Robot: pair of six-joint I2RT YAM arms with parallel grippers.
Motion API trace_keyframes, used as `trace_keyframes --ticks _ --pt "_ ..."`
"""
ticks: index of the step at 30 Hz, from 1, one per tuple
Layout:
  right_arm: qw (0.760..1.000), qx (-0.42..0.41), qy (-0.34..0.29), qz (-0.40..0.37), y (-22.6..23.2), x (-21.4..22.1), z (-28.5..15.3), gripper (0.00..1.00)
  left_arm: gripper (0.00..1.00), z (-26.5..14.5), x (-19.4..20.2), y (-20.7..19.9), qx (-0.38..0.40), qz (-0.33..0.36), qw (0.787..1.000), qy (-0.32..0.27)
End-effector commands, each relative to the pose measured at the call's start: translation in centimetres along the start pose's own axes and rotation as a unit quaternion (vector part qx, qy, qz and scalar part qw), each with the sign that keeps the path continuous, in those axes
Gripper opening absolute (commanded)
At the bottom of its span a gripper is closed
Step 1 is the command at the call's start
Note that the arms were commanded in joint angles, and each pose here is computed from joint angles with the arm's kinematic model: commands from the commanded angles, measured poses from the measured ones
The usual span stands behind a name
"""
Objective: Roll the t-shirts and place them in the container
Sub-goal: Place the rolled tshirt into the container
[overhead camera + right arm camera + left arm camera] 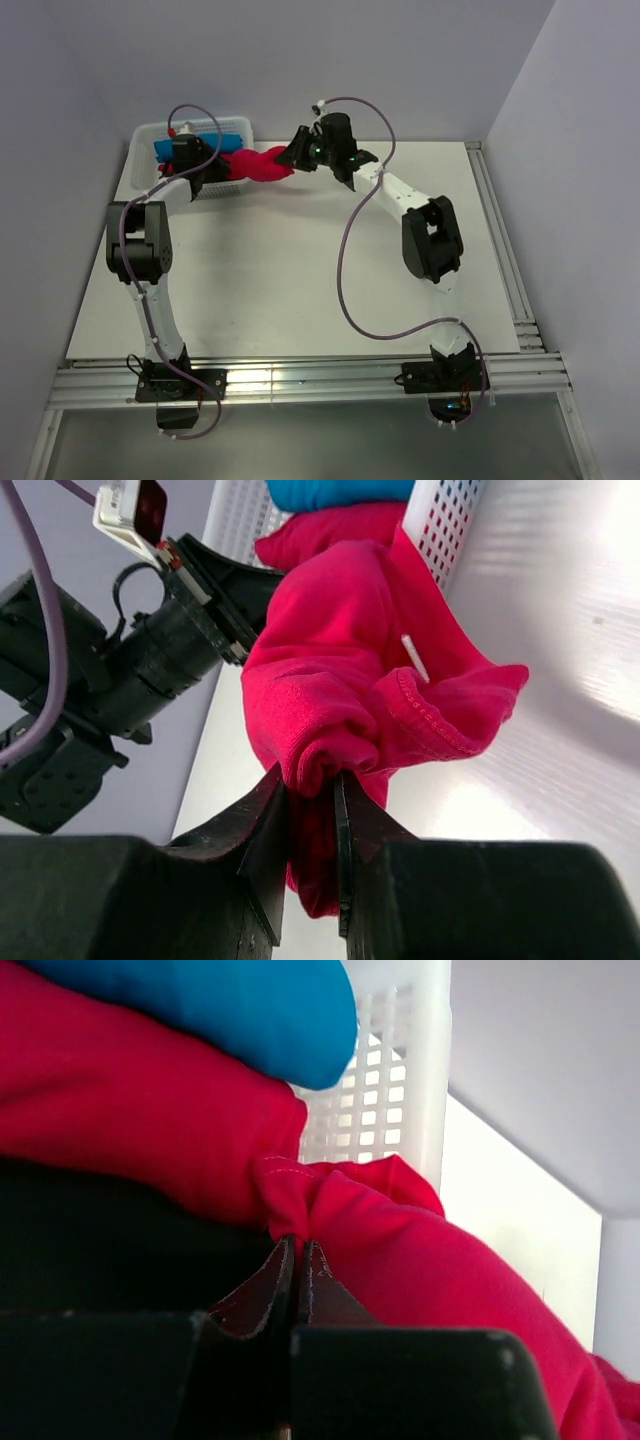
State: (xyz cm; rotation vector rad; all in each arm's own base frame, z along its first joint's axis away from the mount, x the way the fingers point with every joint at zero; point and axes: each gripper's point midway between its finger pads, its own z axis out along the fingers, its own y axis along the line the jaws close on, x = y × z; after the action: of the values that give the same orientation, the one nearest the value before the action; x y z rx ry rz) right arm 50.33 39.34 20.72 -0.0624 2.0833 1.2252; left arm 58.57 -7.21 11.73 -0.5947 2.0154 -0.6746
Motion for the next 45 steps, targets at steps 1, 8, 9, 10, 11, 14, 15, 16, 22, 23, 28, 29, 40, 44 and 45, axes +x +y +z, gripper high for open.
trace_keyframes --ticks 1,8,9,10,11,14,15,16,22,23,28,29,40,44,45 --pt "0.996 -0.054 -0.053 -0.043 5.9 -4.4 -4.6 0.0 0.0 -0.2 5.4 -4.7 0.06 0.005 0.996 0.067" --pt "0.997 0.011 -0.072 -0.031 3.5 -4.3 -12.7 0.0 0.0 -3.6 11.2 -10.3 0.109 0.016 0.988 0.112" --pt "0.997 0.023 -0.074 -0.023 2.8 -4.4 -13.8 0.0 0.0 -4.6 11.4 -11.5 0.121 0.019 0.986 0.111" --pt "0.997 0.038 -0.065 -0.01 1.2 -3.2 -14.6 0.0 0.0 -5.0 12.6 -11.3 0.116 0.019 0.986 0.119" --pt "0.997 0.043 -0.066 0.0 0.7 -3.2 -15.8 0.0 0.0 -5.5 13.5 -11.9 0.121 0.021 0.985 0.124" --pt "0.995 0.075 -0.067 0.02 -0.8 -3.0 -19.3 0.0 0.0 -7.3 17.0 -14.5 0.145 0.026 0.977 0.153" --pt "0.994 0.089 -0.062 0.019 -1.5 -3.0 -19.8 0.0 0.0 -8.0 17.1 -15.1 0.149 0.028 0.977 0.151" --pt "0.994 0.092 -0.055 0.019 -1.5 -2.7 -20.1 0.0 0.0 -8.3 17.1 -15.3 0.147 0.03 0.977 0.148" --pt "0.996 0.075 -0.035 0.019 -1.0 -2.1 -20.6 0.0 0.0 -10.0 12.3 -17.9 0.153 0.053 0.98 0.112" --pt "0.997 0.068 -0.037 0.017 -0.6 -2.3 -20.6 0.0 0.0 -10.1 11.4 -17.6 0.148 0.052 0.982 0.106" --pt "0.999 0.017 -0.035 0.018 1.4 -3.0 -20.0 0.0 0.0 -11.4 6.7 -18.1 0.157 0.06 0.984 0.064" --pt "0.999 0.007 -0.035 0.016 1.6 -3.1 -19.5 0.0 0.0 -11.4 5.4 -17.3 0.152 0.055 0.985 0.055" --pt "0.997 -0.081 0.004 0.009 4.1 -5.1 -12.9 0.0 0.0 -12.0 -3.6 -12.7 0.128 0.068 0.989 -0.026" --pt "0.997 -0.068 0.028 0.029 1.8 -4.1 -9.3 0.0 0.0 -11.3 -4.4 -10.3 0.108 0.063 0.992 -0.029" --pt "0.997 -0.067 0.029 0.031 1.7 -4.2 -8.9 0.0 0.0 -11.1 -4.3 -9.6 0.102 0.061 0.992 -0.027"
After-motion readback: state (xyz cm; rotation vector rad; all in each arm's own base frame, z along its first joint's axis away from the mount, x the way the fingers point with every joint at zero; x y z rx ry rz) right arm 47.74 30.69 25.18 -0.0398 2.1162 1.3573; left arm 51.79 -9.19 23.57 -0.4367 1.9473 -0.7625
